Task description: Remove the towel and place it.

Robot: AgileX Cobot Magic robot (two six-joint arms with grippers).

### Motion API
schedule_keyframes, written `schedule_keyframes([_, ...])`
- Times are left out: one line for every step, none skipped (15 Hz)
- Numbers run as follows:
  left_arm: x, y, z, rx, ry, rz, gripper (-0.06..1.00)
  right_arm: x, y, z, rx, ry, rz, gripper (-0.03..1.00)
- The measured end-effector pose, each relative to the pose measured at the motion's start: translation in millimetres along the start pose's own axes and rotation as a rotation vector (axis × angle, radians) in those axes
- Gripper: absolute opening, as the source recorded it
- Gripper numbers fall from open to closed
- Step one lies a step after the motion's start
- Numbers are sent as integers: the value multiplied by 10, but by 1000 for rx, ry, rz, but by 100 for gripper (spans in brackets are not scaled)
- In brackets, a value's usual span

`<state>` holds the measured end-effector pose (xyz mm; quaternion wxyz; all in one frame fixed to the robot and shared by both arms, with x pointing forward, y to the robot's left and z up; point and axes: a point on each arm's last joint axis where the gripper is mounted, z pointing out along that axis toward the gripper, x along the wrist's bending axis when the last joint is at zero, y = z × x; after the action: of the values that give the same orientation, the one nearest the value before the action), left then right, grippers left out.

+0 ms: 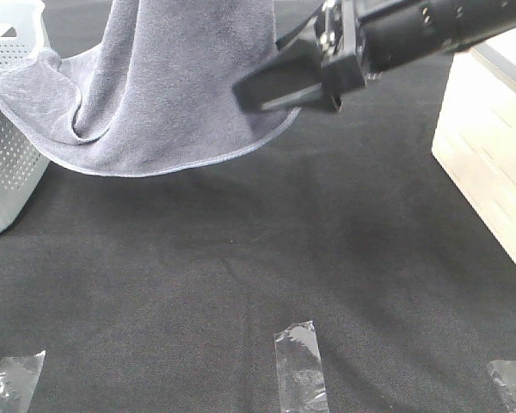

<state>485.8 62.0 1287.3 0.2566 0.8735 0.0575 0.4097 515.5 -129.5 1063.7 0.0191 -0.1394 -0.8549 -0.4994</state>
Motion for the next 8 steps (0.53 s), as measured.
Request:
schedule_keyframes([0, 0, 0, 0, 0, 0, 1, 11, -6, 6, 1, 19, 1, 77])
schedule_keyframes([0, 0, 0, 0, 0, 0, 1, 15, -8, 9, 2, 26, 0, 77])
schedule_keyframes([3, 4, 0, -5, 4, 0, 1, 16, -8, 8, 2, 27, -2, 77])
schedule_keyframes([9, 12, 0, -14, 10, 0, 1, 15, -11, 9, 5, 26, -5, 76])
schedule_keyframes([12, 17, 0, -18, 14, 0, 1, 15, -14, 9, 9, 26, -7, 74])
schedule_keyframes([12, 17, 0, -18, 14, 0, 1, 14, -17, 9, 12, 25, -9, 71])
schedule_keyframes([12, 17, 0, -18, 14, 0, 1, 10, -26, 9, 21, 20, -15, 65])
schedule_keyframes([12, 17, 0, -18, 14, 0, 1, -5, -31, 9, 28, 4, -19, 50])
